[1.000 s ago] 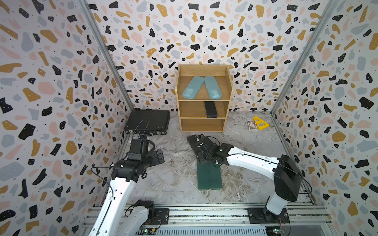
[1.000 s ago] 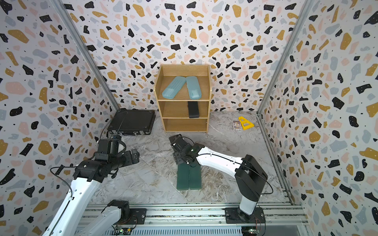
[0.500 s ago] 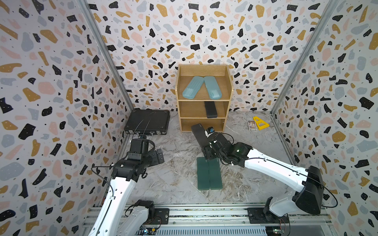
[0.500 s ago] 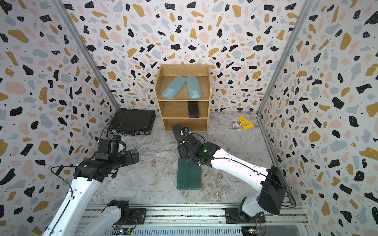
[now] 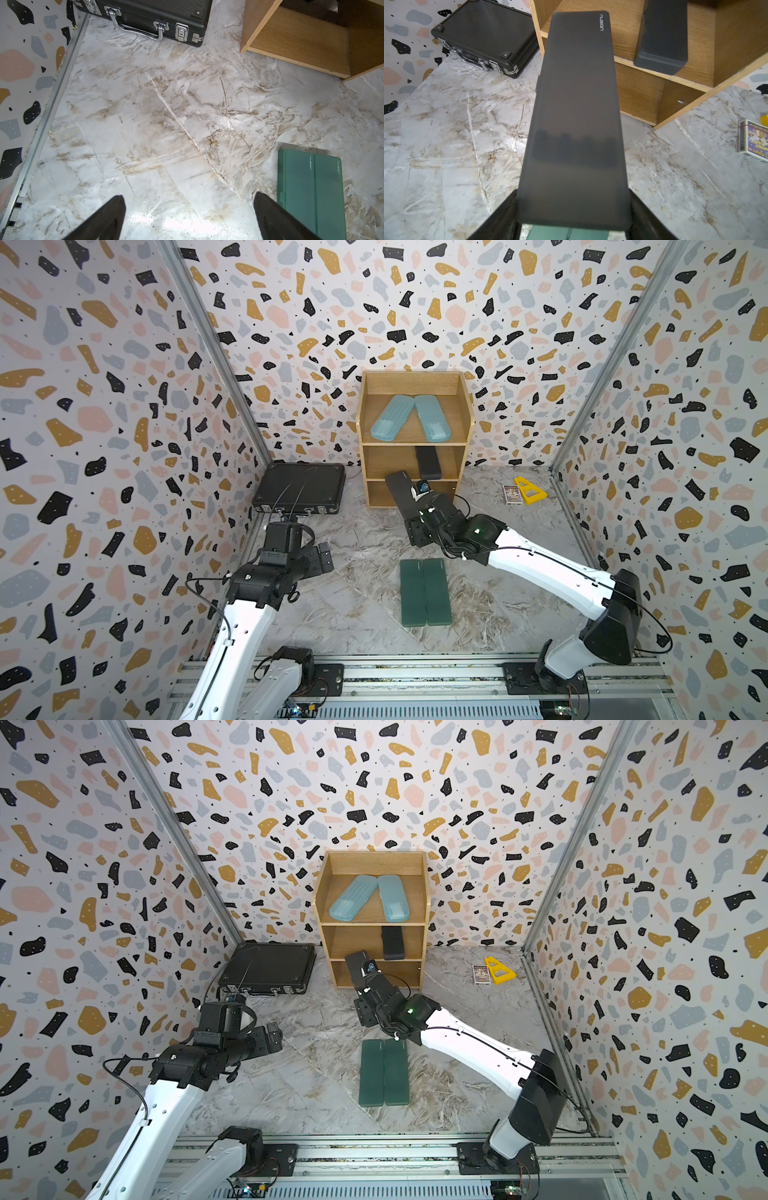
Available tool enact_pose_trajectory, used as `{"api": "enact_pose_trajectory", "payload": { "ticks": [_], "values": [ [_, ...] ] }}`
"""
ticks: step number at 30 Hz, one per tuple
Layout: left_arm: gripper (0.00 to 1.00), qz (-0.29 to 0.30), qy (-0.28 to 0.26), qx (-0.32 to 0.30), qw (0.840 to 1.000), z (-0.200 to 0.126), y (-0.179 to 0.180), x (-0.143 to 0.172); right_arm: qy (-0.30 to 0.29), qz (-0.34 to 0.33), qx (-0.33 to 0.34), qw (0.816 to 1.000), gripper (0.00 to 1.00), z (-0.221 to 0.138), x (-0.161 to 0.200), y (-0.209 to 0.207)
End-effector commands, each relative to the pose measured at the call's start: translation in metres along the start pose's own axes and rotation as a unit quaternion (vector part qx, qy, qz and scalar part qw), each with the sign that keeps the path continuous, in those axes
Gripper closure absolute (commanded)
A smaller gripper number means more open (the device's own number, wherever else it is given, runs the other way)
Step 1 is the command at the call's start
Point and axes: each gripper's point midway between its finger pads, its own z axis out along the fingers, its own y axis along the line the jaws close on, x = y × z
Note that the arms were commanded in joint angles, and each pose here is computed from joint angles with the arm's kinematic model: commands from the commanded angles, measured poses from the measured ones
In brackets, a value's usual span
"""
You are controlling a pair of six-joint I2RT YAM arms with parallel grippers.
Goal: Place the pencil cases on the shelf according to color
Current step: Place the pencil case on the shelf.
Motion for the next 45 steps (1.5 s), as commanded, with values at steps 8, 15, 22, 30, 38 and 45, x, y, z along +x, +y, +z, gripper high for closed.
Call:
{"api": "enact_pose_trajectory", "payload": {
  "ticks": [8, 15, 22, 30, 38, 45],
  "values": [
    [0.00, 0.000, -0.012, 0.010, 1.000, -0.001, -0.002, -0.003, -0.042, 0.054, 0.025, 0.997, 1.00, 0.051, -0.057, -0.007],
    [0.00, 0.000, -0.014, 0.023, 1.000, -0.002, -0.006, -0.003, -0.059, 0.090, 0.031, 0.994, 1.00, 0.088, -0.074, -0.008],
    [0.00, 0.001, -0.016, 0.035, 0.999, -0.004, -0.010, -0.002, -0.067, 0.113, 0.035, 0.991, 1.00, 0.117, -0.088, -0.015],
    [0.00, 0.001, -0.018, 0.041, 0.999, -0.005, -0.012, -0.002, -0.088, 0.136, 0.031, 0.986, 1.00, 0.136, -0.096, -0.019],
    [0.00, 0.002, -0.022, 0.048, 0.999, -0.008, -0.014, -0.002, -0.110, 0.164, 0.024, 0.980, 0.95, 0.153, -0.106, -0.017],
    [0.00, 0.002, -0.024, 0.054, 0.998, -0.009, -0.015, -0.002, -0.129, 0.184, 0.015, 0.974, 0.69, 0.157, -0.114, -0.014]
  ]
}}
